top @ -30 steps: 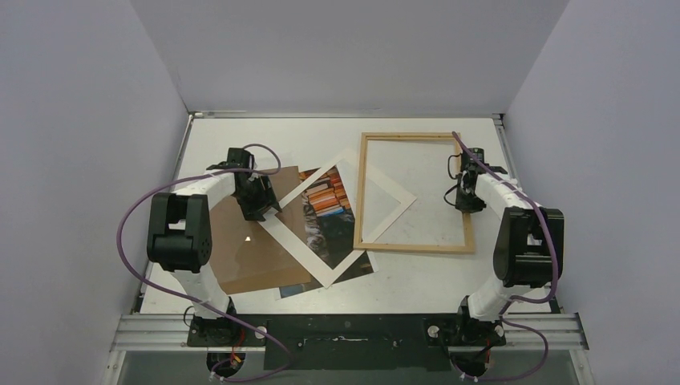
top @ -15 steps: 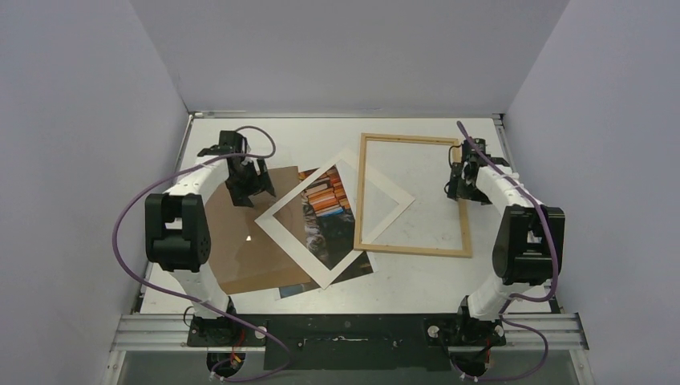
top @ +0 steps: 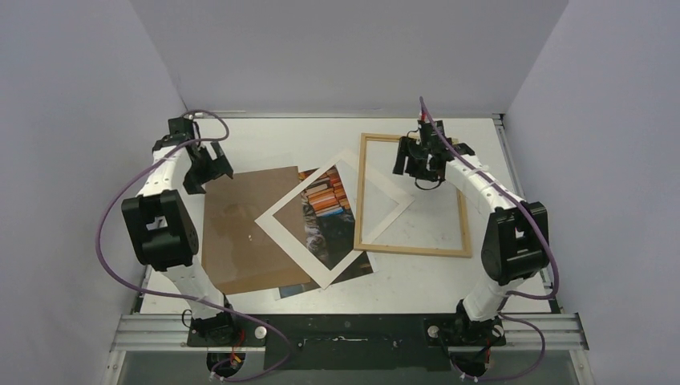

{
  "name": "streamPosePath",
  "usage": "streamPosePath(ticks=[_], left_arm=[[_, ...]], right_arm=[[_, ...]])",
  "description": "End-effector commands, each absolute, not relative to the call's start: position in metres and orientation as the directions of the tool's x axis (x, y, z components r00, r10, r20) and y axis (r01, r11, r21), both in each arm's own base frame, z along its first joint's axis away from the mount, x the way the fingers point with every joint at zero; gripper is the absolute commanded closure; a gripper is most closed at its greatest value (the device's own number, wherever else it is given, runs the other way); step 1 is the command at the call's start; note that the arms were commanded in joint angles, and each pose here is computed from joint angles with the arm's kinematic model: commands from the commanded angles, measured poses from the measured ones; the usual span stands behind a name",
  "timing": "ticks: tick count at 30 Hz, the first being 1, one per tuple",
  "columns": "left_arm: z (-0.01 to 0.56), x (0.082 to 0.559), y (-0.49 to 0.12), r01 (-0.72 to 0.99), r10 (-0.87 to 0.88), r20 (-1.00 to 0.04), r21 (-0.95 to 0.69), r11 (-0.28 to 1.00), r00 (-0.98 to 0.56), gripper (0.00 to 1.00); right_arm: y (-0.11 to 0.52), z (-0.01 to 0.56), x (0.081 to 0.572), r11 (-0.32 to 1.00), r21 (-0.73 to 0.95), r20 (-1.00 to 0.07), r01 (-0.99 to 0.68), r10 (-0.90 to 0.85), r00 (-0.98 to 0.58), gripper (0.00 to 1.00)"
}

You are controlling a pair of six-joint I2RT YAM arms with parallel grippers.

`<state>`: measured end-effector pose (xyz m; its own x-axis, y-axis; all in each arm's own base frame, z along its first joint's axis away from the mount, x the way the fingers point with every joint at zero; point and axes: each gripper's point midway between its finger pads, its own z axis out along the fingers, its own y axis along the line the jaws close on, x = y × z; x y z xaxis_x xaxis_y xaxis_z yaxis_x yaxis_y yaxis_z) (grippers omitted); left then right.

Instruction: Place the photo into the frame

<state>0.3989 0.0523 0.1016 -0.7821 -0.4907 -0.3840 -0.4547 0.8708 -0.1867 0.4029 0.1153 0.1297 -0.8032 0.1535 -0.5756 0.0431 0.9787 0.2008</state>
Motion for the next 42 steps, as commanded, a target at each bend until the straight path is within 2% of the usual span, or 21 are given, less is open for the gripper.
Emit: streamPosePath(ticks=[1, 4, 9, 14, 20, 28, 34, 42], left_arm=[[0.102, 0.435, 0.063, -0.408, -0.452, -0.44, -0.198, 0.891, -0.776, 0.11], [0.09, 0.453, 0.065, -0.411, -0.46, -0.452, -0.209, 0.887, -0.764, 0.13], [0.081, 0.48, 0.062, -0.376, -0.454, -0.47, -0.255, 0.891, -0.757, 0.13], [0.07, 0.496, 0.043, -0.307, -0.443, -0.441, -0.348, 0.886, -0.78, 0.21], [0.056, 0.495, 0.033, -0.307, -0.449, -0.408, -0.368, 0.878, -0.795, 0.22], [0.055, 0.481, 0.045, -0.34, -0.445, -0.405, -0.305, 0.889, -0.799, 0.22], [0.058, 0.48, 0.036, -0.31, -0.436, -0.39, -0.344, 0.886, -0.811, 0.23], [0.053, 0.478, 0.027, -0.337, -0.47, -0.367, -0.37, 0.865, -0.803, 0.29]], right_arm=[[0.176, 0.151, 0.436, 0.881, 0.472, -0.569, -0.032, 0.277, -0.775, 0.32], [0.217, 0.149, 0.451, 0.809, 0.582, -0.533, -0.079, 0.306, -0.789, 0.35], [0.276, 0.139, 0.468, 0.734, 0.671, -0.479, -0.105, 0.321, -0.817, 0.4], [0.332, 0.134, 0.474, 0.683, 0.718, -0.459, -0.137, 0.316, -0.83, 0.41], [0.387, 0.115, 0.464, 0.693, 0.69, -0.469, -0.207, 0.211, -0.858, 0.43], [0.427, 0.089, 0.439, 0.697, 0.666, -0.453, -0.265, 0.097, -0.886, 0.43], [0.456, 0.097, 0.458, 0.629, 0.728, -0.471, -0.273, 0.17, -0.866, 0.44], [0.475, 0.089, 0.501, 0.612, 0.75, -0.51, -0.249, 0.297, -0.807, 0.47]])
